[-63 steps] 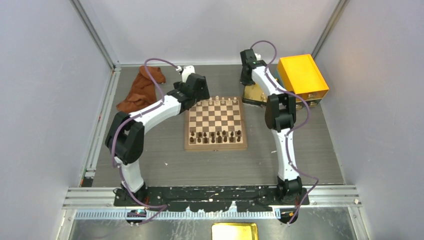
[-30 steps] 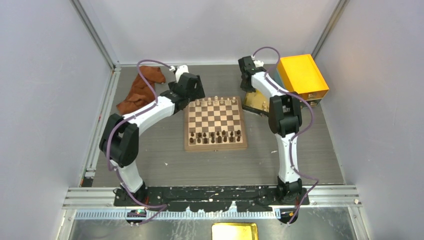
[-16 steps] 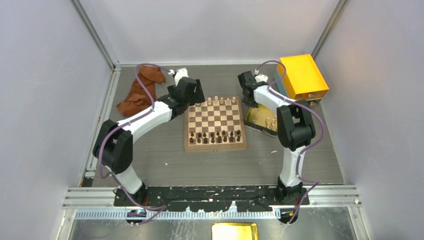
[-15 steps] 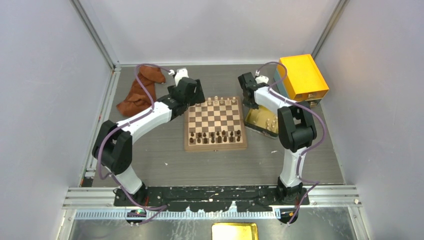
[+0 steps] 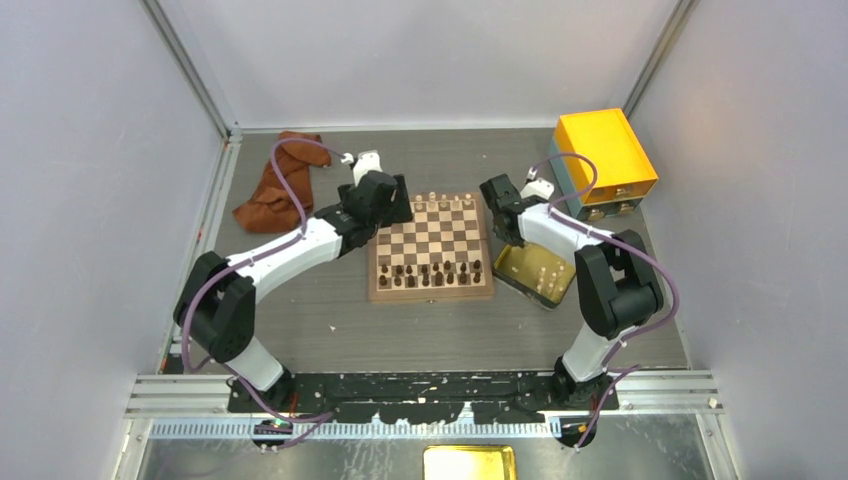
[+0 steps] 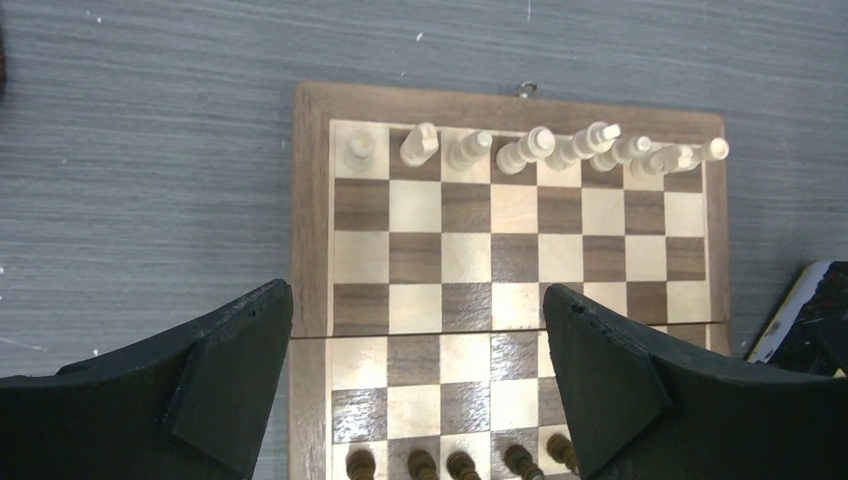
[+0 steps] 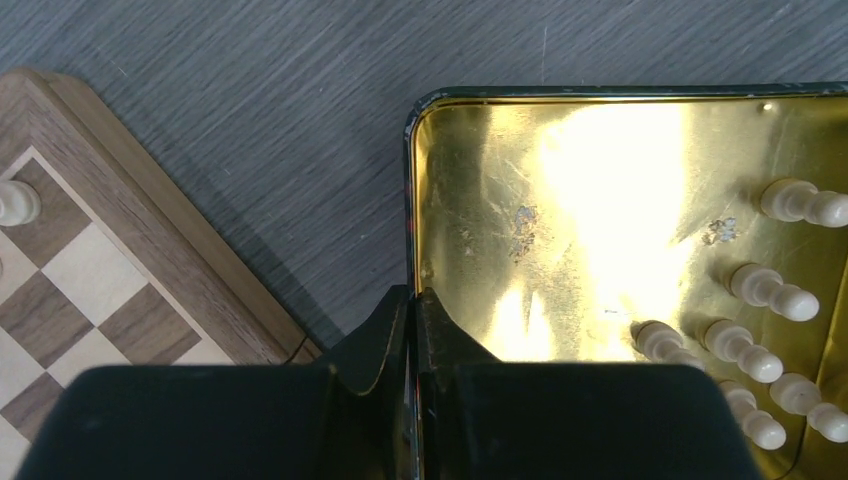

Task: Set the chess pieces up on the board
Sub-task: Move the storage box to the center of the board.

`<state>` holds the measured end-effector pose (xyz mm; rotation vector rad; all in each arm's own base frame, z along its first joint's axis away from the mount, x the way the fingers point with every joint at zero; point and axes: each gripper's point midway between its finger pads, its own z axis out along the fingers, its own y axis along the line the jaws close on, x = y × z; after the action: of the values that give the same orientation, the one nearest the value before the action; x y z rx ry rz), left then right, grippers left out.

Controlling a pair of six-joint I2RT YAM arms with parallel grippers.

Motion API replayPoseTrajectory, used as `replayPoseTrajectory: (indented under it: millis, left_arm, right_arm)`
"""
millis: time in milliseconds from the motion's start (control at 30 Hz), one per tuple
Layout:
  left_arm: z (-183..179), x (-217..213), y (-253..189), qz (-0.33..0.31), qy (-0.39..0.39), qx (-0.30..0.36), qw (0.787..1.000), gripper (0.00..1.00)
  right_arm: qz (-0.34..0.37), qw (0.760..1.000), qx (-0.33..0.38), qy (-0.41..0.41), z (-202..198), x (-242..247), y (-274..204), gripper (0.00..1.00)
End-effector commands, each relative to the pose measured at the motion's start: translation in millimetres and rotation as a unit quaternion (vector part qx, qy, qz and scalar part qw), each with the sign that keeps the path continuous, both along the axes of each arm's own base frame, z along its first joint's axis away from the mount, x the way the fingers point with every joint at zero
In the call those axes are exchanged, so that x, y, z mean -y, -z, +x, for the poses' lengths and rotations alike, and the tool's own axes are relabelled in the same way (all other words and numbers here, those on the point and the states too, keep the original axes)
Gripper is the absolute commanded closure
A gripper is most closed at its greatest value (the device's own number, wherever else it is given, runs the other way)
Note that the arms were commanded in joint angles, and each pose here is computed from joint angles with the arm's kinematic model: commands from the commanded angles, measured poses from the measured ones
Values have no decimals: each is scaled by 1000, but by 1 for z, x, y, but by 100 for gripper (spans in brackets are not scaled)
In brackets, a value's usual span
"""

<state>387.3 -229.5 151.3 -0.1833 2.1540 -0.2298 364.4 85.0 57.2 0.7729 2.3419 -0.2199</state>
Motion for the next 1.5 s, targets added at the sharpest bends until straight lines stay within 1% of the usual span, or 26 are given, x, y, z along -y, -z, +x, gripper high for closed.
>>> replayPoseTrajectory:
  millis: [0,67,133,167,233,333,433,533,633,700,800,933,1000,1100,1267,1333,1467]
  left_arm:
    - [0,-3,-28,-24,-14,44,999,3]
    - [-2,-4,-31,-28,-16,48,998,3]
    - [-3,-3,-34,-29,-18,51,998,3]
    - [-3,-2,-35,-28,-18,53,998,3]
    - [-2,1,-38,-21,-21,54,998,2]
    - [2,6,-49,-4,-25,61,998,2]
    - [15,15,-68,3,-25,73,997,2]
    - [41,27,-91,28,-28,86,996,0]
    - [74,47,-120,41,-22,107,993,0]
    - [99,62,-136,23,-21,111,993,0]
    - [126,73,-141,-26,-20,88,996,1]
    - [144,56,-127,-44,-36,51,997,4]
    - [140,40,-121,-36,-48,39,997,4]
    - [120,17,-105,1,-56,23,998,4]
    - [68,-16,-79,53,-53,-17,997,4]
    - [49,-26,-73,73,-49,-26,996,4]
    - [24,-39,-71,92,-47,-29,994,4]
  right_arm:
    - [0,997,75,30,11,-1,-27,81]
    - [-12,997,75,22,13,-2,-32,75]
    - [-15,997,76,13,16,-3,-36,63]
    - [-19,997,78,9,16,-2,-38,59]
    - [-30,996,82,3,19,0,-43,54]
    - [-46,995,89,-6,23,3,-55,53]
    - [-59,994,94,-8,22,8,-66,52]
    - [-64,993,100,-12,21,11,-75,52]
    - [-70,993,95,-15,20,17,-86,52]
    - [-76,994,83,-15,15,21,-94,52]
    - [-87,994,71,-11,11,29,-117,52]
    - [-62,996,66,1,3,42,-148,53]
    - [-58,997,59,5,-1,48,-158,53]
    - [-49,998,38,9,-11,54,-160,53]
    - [-20,1000,-1,16,-40,60,-140,53]
    - [-12,1000,-16,17,-52,60,-131,55]
    - [4,999,-39,17,-74,60,-116,60]
